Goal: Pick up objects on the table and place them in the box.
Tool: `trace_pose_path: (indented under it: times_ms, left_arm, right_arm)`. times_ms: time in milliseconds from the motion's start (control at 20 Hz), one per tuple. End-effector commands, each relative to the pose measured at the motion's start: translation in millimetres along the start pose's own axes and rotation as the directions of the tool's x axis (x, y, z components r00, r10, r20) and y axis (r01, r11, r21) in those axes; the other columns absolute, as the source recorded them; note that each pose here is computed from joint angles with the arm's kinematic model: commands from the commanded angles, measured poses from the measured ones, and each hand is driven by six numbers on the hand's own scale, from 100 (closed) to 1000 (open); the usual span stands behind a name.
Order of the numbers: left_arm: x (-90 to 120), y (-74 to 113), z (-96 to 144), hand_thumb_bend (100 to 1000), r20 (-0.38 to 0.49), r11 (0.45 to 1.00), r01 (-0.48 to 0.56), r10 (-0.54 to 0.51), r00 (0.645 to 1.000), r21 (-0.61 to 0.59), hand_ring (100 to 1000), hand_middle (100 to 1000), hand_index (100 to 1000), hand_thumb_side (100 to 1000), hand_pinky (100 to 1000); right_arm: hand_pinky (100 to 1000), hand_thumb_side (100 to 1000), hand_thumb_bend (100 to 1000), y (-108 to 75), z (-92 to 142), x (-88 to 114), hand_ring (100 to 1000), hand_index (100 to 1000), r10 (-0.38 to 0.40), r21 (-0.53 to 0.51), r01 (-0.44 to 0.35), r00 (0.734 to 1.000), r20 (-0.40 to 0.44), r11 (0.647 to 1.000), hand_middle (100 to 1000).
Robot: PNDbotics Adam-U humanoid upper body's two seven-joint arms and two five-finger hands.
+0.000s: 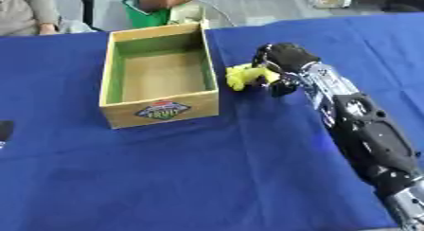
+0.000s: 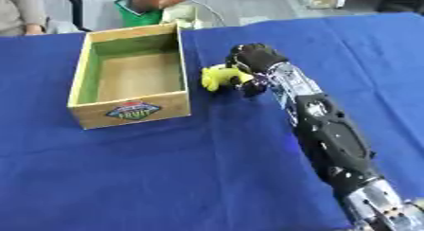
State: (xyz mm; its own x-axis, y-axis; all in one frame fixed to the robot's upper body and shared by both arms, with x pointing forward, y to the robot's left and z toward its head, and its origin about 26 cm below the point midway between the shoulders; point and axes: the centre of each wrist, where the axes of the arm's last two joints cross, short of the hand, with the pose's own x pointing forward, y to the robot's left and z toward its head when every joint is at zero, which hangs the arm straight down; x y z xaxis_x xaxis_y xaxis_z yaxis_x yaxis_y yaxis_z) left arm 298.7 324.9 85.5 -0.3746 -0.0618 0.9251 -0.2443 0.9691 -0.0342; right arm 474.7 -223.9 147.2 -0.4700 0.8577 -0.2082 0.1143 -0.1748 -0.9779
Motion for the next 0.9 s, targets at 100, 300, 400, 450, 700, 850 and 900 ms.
trace_pose_path:
  times_ms: [100, 300, 400, 450, 700, 850, 900]
  left_arm:
    - [7, -0.6, -4, 734, 0.025, 1.000, -0.001, 0.001, 1.000, -0.010, 394, 455, 613, 207, 486]
    - [7, -0.6, -4, 734, 0.027, 1.000, -0.001, 0.001, 1.000, -0.009, 393, 455, 613, 207, 486]
    - [7, -0.4, -4, 734, 0.027, 1.000, 0.000, 0.000, 1.000, -0.009, 393, 455, 613, 207, 487]
    - [7, -0.3, -4, 733, 0.026, 1.000, 0.001, 0.000, 1.000, -0.008, 393, 455, 613, 207, 487]
    - [7, 0.0, -5, 733, 0.028, 1.000, 0.002, -0.001, 1.000, -0.007, 393, 455, 613, 207, 487]
    - [7, 0.2, -5, 733, 0.029, 1.000, 0.003, -0.002, 1.000, -0.007, 392, 455, 613, 207, 487]
    - [7, 0.3, -5, 734, 0.029, 1.000, 0.003, -0.003, 1.000, -0.007, 392, 455, 613, 207, 487]
  right_arm:
    - [673, 100, 100, -9.8, 1, -7, 403, 188, 0.017, -0.080, -0.019, 1.000, -0.024, 0.997, 100]
    - [660, 100, 100, -15.0, 1, -9, 387, 183, 0.009, -0.137, -0.014, 0.999, -0.042, 0.990, 100]
    - [656, 100, 100, -18.8, 1, -11, 383, 182, 0.006, -0.161, -0.014, 0.999, -0.052, 0.987, 100]
    - [654, 100, 100, -20.5, 2, -11, 382, 182, 0.005, -0.170, -0.014, 0.998, -0.055, 0.985, 100]
    - [651, 100, 100, -34.1, 2, -15, 378, 182, 0.007, -0.218, -0.023, 0.997, -0.076, 0.976, 100]
    - [651, 100, 100, -45.1, 0, -17, 377, 183, 0.026, -0.241, -0.046, 0.996, -0.087, 0.969, 100]
    - [651, 100, 100, -49.5, -1, -18, 377, 182, 0.032, -0.251, -0.054, 0.995, -0.091, 0.966, 100]
